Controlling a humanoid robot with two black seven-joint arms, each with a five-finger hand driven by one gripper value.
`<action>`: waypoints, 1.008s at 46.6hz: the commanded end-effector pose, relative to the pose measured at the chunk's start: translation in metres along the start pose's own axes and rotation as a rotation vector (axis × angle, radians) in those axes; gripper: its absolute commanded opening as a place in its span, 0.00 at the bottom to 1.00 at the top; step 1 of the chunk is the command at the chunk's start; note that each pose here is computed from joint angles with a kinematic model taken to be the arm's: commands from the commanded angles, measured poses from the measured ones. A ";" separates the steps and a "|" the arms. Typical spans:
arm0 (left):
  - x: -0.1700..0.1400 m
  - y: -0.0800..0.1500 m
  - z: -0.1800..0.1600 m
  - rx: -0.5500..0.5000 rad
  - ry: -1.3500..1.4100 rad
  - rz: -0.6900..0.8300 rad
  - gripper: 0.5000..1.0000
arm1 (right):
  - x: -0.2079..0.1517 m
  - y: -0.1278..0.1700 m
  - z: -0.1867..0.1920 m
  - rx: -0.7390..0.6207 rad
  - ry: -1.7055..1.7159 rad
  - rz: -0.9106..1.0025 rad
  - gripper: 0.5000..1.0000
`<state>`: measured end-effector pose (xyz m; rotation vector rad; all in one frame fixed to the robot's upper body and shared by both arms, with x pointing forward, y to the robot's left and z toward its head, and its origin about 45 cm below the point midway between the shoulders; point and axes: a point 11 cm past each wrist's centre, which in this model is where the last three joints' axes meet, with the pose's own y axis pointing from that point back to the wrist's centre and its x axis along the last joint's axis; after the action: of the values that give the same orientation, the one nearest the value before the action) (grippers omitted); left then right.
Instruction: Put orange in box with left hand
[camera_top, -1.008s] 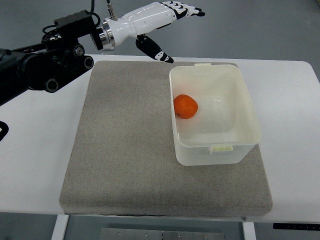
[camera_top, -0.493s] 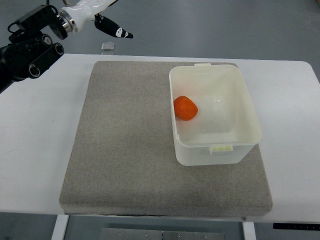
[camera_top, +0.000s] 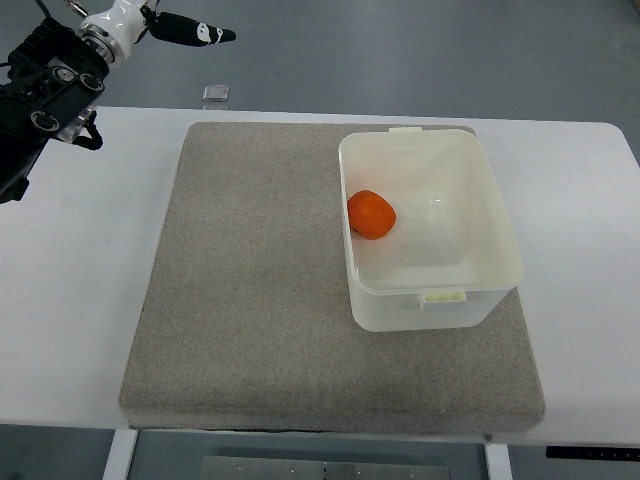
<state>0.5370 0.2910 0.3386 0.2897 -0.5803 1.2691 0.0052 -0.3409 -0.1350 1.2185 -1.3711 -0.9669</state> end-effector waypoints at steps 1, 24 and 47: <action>-0.004 0.004 -0.010 0.016 0.189 0.025 0.92 | 0.000 0.000 0.000 0.000 0.000 0.000 0.85; -0.010 0.022 -0.048 0.063 0.588 0.140 0.76 | 0.000 0.000 0.000 0.000 0.000 0.000 0.85; -0.017 0.048 -0.089 0.082 0.959 0.289 0.72 | 0.000 0.000 0.000 0.000 0.000 0.000 0.85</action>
<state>0.5115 0.3335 0.2531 -0.3296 0.2472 1.5203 0.0052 -0.3409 -0.1350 1.2183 -1.3713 -0.9669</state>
